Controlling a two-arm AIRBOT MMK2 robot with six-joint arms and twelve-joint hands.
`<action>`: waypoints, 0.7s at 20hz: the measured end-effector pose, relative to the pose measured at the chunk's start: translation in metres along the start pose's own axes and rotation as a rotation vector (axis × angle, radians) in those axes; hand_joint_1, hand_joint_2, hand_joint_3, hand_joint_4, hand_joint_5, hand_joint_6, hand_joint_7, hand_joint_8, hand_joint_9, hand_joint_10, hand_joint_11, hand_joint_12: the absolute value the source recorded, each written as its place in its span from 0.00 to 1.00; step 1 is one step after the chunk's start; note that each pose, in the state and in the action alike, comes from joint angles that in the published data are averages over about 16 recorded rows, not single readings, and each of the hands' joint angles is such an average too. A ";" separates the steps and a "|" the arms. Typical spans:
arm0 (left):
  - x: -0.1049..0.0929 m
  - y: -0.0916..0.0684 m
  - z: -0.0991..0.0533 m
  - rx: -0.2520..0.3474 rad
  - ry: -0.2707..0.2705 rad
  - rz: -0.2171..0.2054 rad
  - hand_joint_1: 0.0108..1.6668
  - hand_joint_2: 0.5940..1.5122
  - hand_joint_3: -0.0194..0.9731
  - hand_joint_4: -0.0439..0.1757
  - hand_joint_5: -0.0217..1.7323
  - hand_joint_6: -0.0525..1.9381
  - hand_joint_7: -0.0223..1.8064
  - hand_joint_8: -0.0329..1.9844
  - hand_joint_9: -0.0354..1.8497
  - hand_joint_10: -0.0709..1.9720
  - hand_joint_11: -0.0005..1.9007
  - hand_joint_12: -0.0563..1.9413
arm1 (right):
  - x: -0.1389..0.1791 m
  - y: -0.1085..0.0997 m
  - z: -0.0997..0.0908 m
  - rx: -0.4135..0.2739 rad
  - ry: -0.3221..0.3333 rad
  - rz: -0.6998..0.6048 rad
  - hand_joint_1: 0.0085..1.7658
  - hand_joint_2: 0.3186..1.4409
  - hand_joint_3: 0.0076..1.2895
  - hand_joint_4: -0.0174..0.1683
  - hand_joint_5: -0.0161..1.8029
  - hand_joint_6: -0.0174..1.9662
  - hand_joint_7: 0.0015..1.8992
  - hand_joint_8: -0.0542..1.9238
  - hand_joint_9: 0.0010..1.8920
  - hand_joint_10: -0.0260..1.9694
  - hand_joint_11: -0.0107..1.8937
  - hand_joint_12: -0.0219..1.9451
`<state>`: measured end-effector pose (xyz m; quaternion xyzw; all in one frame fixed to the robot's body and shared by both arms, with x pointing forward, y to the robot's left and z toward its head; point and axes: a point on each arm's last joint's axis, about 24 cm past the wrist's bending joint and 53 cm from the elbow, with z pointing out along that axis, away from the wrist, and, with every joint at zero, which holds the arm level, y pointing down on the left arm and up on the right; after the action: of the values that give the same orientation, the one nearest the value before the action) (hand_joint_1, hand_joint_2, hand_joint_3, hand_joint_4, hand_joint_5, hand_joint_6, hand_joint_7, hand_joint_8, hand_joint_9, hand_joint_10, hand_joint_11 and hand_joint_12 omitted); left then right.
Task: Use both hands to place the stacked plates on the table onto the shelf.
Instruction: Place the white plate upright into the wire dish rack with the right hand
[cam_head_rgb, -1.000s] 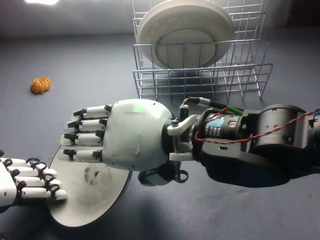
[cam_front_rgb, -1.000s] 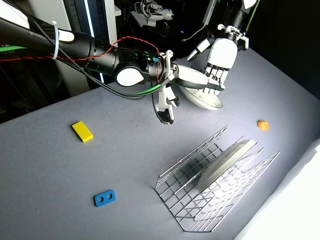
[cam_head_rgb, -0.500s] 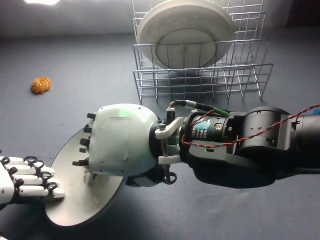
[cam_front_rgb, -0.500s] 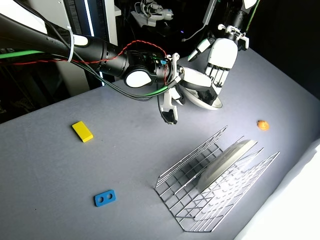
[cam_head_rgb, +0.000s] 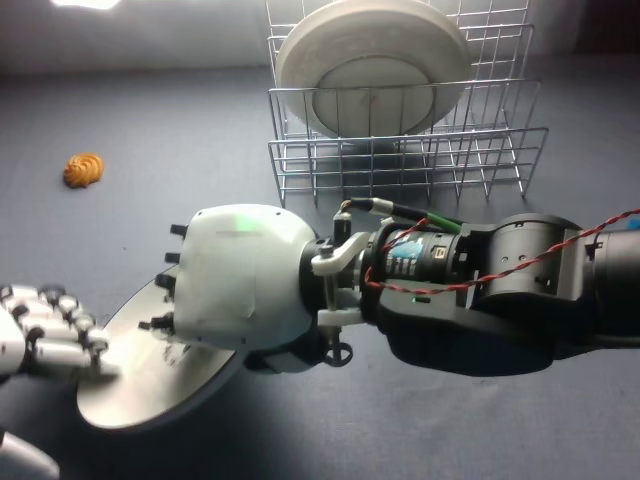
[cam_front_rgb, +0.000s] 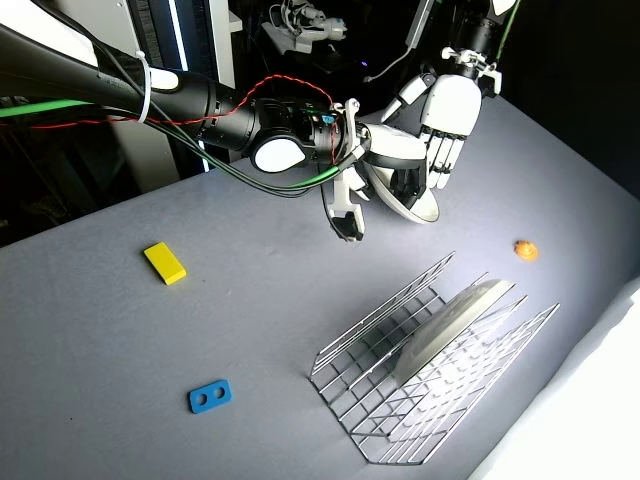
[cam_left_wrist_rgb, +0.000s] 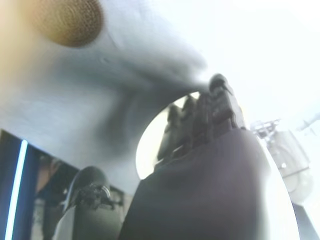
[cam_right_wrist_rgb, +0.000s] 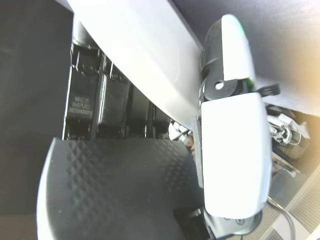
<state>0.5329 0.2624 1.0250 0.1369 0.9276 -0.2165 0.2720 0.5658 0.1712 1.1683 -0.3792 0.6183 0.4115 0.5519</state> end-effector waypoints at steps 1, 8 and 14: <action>-0.007 0.000 -0.001 0.001 -0.018 -0.004 0.00 0.57 0.04 0.21 0.06 0.03 0.03 0.01 0.02 0.03 0.01 0.03 | 0.000 -0.001 0.000 0.001 -0.001 0.001 0.61 0.62 0.00 0.03 0.42 0.39 0.54 0.37 0.71 0.02 0.54 0.49; -0.062 0.012 -0.019 -0.011 -0.164 -0.013 0.00 0.56 0.04 0.22 0.07 0.03 0.03 0.02 0.03 0.04 0.01 0.03 | -0.005 -0.008 -0.012 0.021 -0.005 0.023 0.62 0.62 0.00 0.03 0.42 0.41 0.57 0.43 0.73 0.02 0.55 0.49; -0.098 0.026 -0.040 -0.033 -0.263 -0.009 0.00 0.56 0.04 0.22 0.06 0.03 0.03 0.02 0.03 0.04 0.01 0.04 | -0.023 -0.013 -0.035 0.044 -0.021 0.064 0.63 0.62 0.00 0.04 0.44 0.42 0.59 0.42 0.74 0.02 0.54 0.48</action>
<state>0.6043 0.2912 1.1018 0.0986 0.8879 -0.2184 0.3927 0.5674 0.1345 1.1914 -0.3430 0.6331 0.4192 0.5530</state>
